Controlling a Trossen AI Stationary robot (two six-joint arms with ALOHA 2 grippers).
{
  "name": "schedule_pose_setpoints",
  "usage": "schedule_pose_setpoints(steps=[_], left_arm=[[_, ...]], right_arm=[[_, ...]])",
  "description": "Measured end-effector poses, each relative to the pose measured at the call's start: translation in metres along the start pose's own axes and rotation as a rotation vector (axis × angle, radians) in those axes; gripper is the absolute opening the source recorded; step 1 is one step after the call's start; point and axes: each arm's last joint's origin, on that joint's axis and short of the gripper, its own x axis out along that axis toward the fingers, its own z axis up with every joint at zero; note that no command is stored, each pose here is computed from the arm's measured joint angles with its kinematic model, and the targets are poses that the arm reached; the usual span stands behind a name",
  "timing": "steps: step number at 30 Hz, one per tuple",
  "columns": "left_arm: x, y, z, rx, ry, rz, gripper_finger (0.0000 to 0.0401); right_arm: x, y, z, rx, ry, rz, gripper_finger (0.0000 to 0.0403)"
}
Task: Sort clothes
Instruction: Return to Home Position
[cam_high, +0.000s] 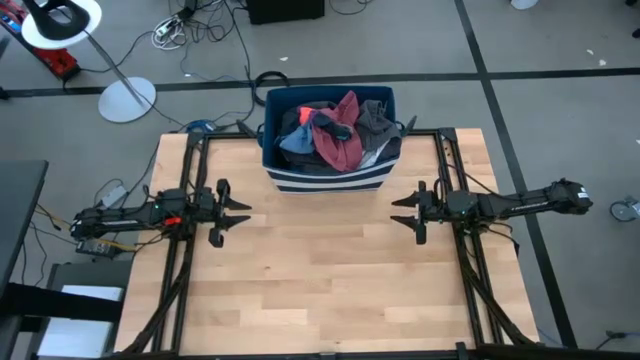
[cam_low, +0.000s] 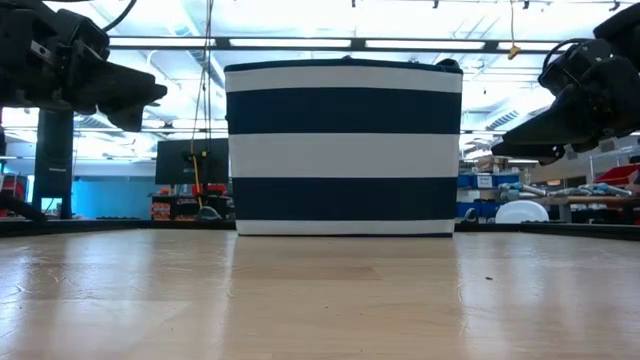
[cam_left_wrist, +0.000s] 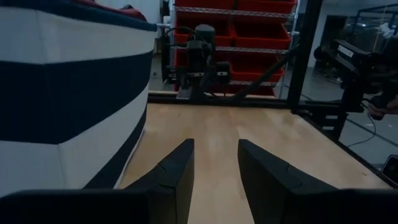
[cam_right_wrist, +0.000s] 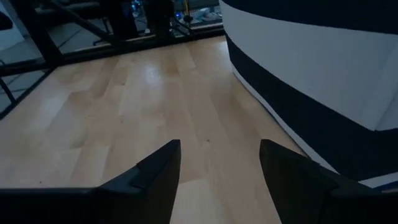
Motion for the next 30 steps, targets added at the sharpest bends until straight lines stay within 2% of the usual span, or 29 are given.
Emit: schedule_pose_setpoints(steps=[9,19,30], left_arm=[[0.0,0.0,0.001,0.0,-0.009,-0.001,0.0129],[0.0,0.0,0.001,-0.001,-0.009,-0.001,0.0129],[0.0,0.0,0.001,-0.001,-0.009,-0.001,0.0129]], right_arm=[[0.0,0.004,-0.004,0.03,0.057,0.156,0.0222],[0.0,0.006,0.004,0.038,-0.024,0.183,0.0221],[-0.001,0.006,0.006,0.041,-0.049,0.188,0.0222]])
